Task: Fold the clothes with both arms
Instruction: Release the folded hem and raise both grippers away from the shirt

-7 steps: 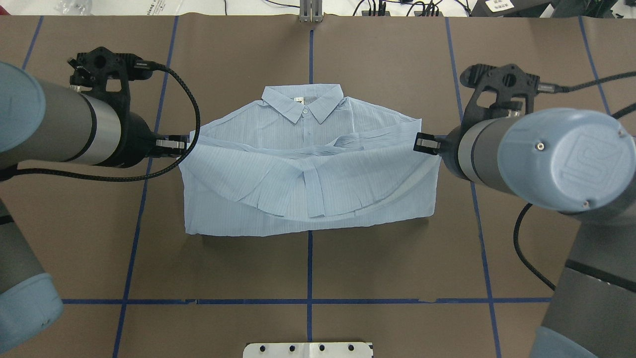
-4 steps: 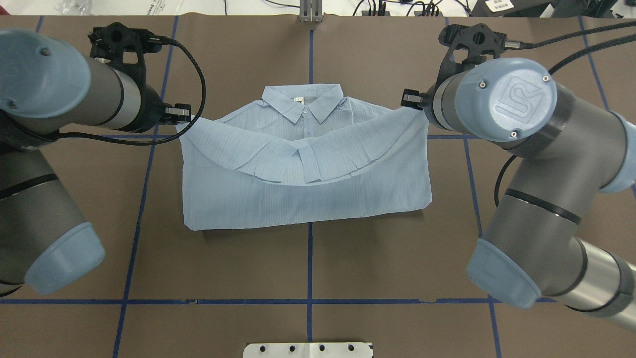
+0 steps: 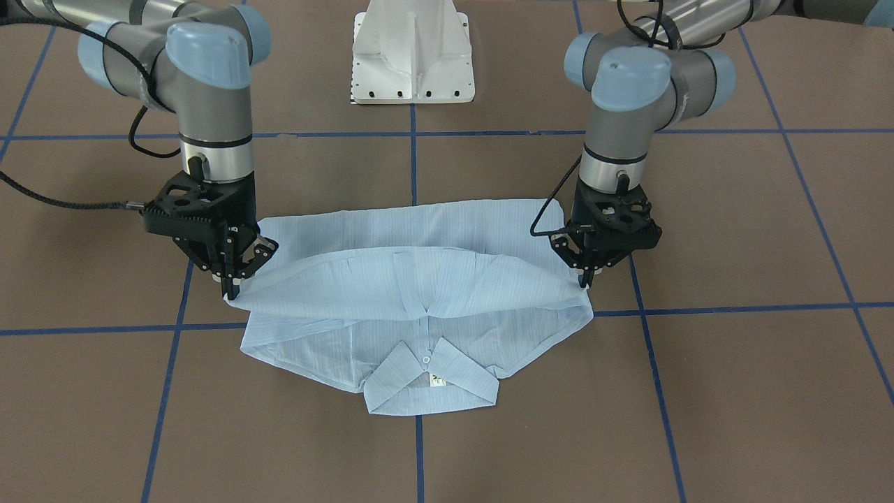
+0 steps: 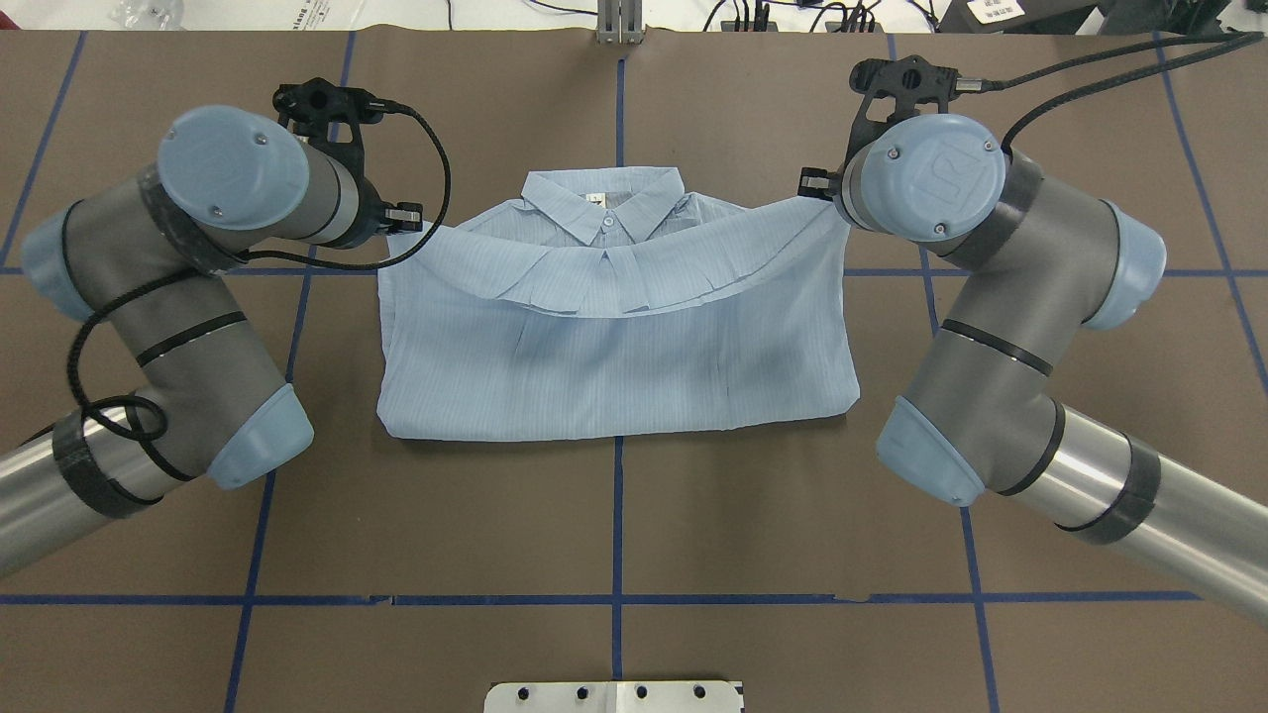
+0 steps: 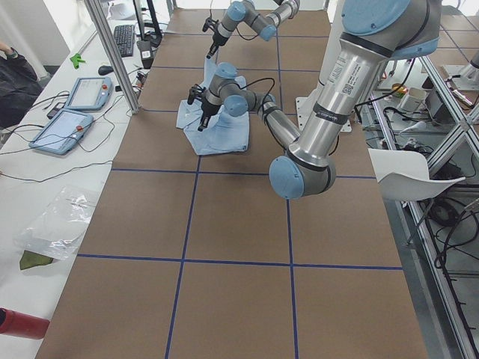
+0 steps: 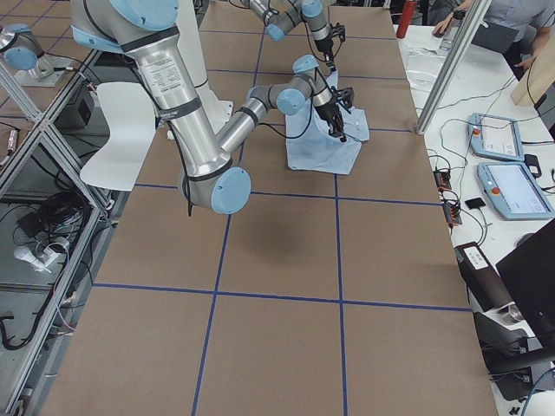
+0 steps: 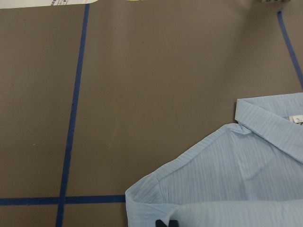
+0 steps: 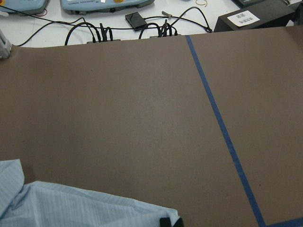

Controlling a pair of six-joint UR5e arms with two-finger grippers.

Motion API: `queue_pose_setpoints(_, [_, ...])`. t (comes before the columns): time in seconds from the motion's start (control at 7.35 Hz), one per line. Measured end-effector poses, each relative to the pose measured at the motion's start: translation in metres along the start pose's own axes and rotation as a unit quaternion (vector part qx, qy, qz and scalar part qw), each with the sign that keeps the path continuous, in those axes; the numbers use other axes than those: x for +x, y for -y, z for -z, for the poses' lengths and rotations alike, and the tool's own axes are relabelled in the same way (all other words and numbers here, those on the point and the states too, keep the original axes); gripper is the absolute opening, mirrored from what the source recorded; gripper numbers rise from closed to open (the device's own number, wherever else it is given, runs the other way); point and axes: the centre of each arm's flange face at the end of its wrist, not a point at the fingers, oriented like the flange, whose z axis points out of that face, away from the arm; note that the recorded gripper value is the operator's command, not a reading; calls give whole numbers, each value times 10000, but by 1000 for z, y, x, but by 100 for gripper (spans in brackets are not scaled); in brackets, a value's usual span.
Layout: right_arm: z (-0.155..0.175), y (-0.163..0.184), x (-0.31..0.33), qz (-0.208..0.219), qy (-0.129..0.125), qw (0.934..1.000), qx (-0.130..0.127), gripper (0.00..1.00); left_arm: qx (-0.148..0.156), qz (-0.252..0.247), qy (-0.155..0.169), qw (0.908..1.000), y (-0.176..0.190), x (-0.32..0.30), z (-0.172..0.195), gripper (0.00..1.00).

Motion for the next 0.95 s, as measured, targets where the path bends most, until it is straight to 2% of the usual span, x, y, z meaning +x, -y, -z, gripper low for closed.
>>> queue_pose_setpoints(0.27, [-37, 4, -18, 44, -80, 10000, -18, 0, 39, -187, 34, 9998, 0, -4, -21, 0])
queue_pose_setpoints(0.54, [-51, 6, -20, 112, -155, 9998, -36, 0, 13, -299, 91, 9995, 1, -4, -33, 0])
queue_pose_setpoints(0.68, [-53, 6, -18, 122, -173, 9998, -36, 76, 13, -380, 99, 9992, 2, -4, -34, 30])
queue_pose_setpoints(0.82, [-53, 8, -18, 115, -171, 9998, -26, 100, 19, -506, 104, 9987, 4, -5, -34, 99])
queue_pose_setpoints(0.95, [-51, 12, -18, 92, -135, 9999, -20, 100, 40, -642, 71, 9979, 5, -5, -31, 100])
